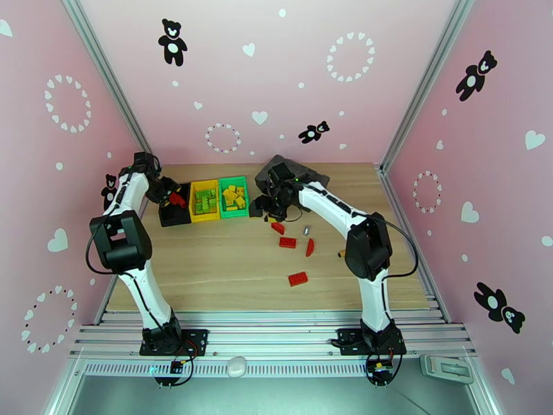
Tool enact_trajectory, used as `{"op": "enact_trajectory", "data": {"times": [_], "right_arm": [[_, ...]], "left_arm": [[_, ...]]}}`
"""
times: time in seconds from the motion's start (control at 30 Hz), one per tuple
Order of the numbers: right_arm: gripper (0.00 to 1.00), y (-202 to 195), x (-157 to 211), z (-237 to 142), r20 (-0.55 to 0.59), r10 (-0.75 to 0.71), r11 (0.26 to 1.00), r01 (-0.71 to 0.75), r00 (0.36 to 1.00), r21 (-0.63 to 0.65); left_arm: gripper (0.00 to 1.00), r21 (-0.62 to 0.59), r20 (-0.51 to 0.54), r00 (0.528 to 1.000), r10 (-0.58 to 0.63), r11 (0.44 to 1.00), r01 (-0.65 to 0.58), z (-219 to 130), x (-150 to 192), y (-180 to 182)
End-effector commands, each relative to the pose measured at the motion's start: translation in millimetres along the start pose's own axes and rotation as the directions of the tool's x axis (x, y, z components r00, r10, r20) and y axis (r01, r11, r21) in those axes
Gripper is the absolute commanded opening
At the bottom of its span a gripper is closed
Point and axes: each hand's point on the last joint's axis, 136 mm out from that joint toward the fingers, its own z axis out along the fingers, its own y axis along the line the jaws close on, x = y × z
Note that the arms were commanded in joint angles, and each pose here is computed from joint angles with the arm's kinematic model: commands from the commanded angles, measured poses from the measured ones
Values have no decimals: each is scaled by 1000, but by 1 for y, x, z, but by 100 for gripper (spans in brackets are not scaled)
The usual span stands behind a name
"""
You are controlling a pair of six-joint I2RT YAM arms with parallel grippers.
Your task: Sort the legos into containers by color
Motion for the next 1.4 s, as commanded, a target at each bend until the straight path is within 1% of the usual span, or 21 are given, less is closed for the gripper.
{"op": "enact_trajectory", "data": {"times": [0.0, 0.1, 0.17, 0.23, 0.3, 0.37, 0.47, 0.57, 0.63, 0.77, 0.87, 1.0, 1.03, 1.07, 1.1, 1.2, 1.23, 1.3, 1.37], "right_arm": [[70, -5, 8, -10, -6, -13, 1000, 13, 1000, 27], [70, -14, 14, -14, -2, -1, 999, 1, 1000, 50], [70, -22, 19, -17, 2, 9, 997, -9, 1000, 73], [70, -33, 25, -20, 4, 30, 993, -30, 1000, 110], [70, -46, 33, -24, 8, 55, 987, -55, 998, 150], [70, -59, 41, -28, 14, 79, 979, -80, 997, 185], [71, -77, 55, -36, 34, 116, 968, -120, 993, 221], [71, -96, 71, -45, 51, 153, 952, -161, 987, 258], [71, -109, 82, -52, 64, 186, 941, -197, 980, 275], [71, -131, 105, -65, 83, 235, 922, -249, 968, 298], [71, -145, 123, -76, 100, 265, 907, -284, 959, 312], [71, -165, 148, -92, 143, 340, 882, -368, 930, 294], [71, -170, 155, -97, 156, 360, 876, -391, 920, 284], [72, -174, 161, -100, 166, 376, 869, -409, 912, 277], [72, -179, 168, -104, 176, 397, 861, -432, 901, 268], [72, -190, 186, -114, 208, 443, 840, -484, 872, 246], [73, -192, 192, -116, 216, 459, 833, -502, 862, 234], [72, -195, 202, -119, 229, 481, 823, -526, 846, 215], [73, -195, 210, -120, 240, 497, 817, -543, 834, 194]], "left_arm": [[72, -15, -5, 1000, 14, 1000, -14, -11, 2, 2], [72, -24, -2, 998, 59, 998, -59, -20, 17, 1], [72, -23, -12, 994, 108, 994, -108, -23, 35, -5], [73, -39, -30, 984, 178, 983, -179, -26, 60, -11], [73, -27, -57, 967, 248, 968, -250, -24, 92, -21], [73, -18, -80, 944, 320, 946, -322, -23, 126, -29], [73, 5, -126, 896, 427, 903, -430, -19, 180, -40], [74, 48, -156, 827, 539, 841, -539, -16, 233, -51], [74, 72, -175, 767, 617, 785, -615, -14, 266, -56], [74, 149, -195, 644, 740, 671, -726, -15, 322, -67], [75, 235, -196, 520, 832, 554, -799, -20, 370, -75], [76, 337, -188, 316, 930, 364, -868, -30, 439, -79], [76, 357, -185, 260, 948, 311, -881, -32, 456, -77], [76, 370, -183, 217, 959, 272, -888, -33, 469, -76], [76, 393, -180, 164, 970, 223, -892, -35, 487, -74], [76, 428, -170, 29, 985, 101, -898, -38, 529, -66], [75, 435, -169, -8, 986, 68, -898, -37, 540, -62], [75, 442, -168, -66, 984, 16, -897, -34, 557, -57], [75, 439, -169, -108, 980, -23, -898, -29, 568, -52]]}}
